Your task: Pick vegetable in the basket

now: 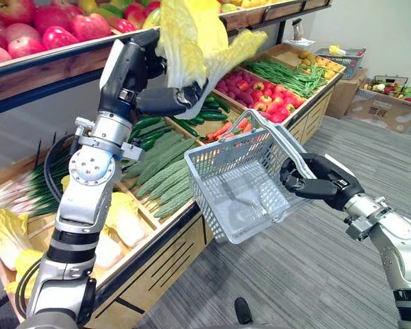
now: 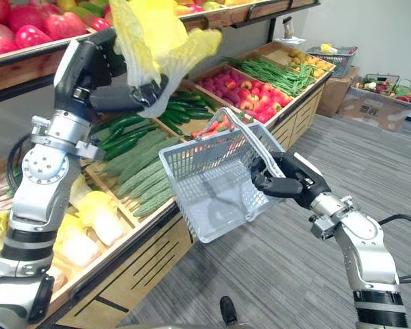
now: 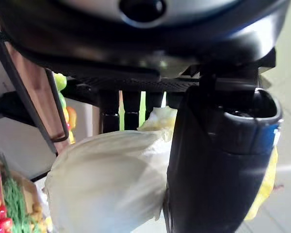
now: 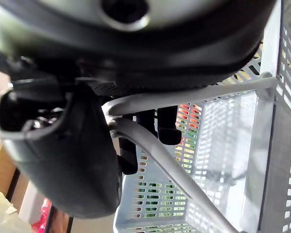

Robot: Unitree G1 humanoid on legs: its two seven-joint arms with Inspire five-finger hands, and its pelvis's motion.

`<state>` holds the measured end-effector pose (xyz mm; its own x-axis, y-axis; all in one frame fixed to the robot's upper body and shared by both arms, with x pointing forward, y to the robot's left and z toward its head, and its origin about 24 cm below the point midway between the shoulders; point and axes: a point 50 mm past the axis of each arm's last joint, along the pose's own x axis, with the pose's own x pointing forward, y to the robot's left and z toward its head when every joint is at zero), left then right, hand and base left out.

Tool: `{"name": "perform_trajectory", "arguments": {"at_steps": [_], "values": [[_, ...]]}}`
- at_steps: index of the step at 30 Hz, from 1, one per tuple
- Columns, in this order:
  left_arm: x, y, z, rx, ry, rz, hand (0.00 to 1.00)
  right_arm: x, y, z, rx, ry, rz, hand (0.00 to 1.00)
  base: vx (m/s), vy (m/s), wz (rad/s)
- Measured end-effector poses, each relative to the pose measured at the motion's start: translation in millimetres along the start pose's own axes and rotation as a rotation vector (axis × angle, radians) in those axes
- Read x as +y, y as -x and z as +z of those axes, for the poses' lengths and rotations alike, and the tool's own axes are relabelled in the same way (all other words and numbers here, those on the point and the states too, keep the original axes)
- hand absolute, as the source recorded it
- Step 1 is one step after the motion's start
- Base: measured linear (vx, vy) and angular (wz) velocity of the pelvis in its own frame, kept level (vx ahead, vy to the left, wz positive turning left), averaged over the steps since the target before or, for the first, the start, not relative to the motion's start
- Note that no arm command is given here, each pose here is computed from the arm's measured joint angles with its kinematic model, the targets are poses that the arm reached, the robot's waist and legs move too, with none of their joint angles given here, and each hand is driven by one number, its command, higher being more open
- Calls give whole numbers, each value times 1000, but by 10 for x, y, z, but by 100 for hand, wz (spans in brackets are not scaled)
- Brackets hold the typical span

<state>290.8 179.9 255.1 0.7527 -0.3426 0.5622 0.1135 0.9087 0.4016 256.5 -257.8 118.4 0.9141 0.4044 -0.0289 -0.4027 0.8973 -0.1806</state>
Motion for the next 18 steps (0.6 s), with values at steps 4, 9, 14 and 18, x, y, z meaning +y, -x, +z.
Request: {"name": "perform_trajectory", "arguments": {"at_steps": [4,9,14,18], "values": [[-262,85,-148,68,-20,-178,0,70,-37,-36,17,1,33,0,-33,39,0],[-584,248,-345,172,-30,-369,0,87,-47,-44,20,0,41,0,1,13,0],[-633,300,-402,209,-38,-402,0,82,-47,-44,20,0,32,0,-5,29,0],[-649,356,-445,233,-34,-406,0,76,-47,-43,20,1,21,0,0,0,0]]}}
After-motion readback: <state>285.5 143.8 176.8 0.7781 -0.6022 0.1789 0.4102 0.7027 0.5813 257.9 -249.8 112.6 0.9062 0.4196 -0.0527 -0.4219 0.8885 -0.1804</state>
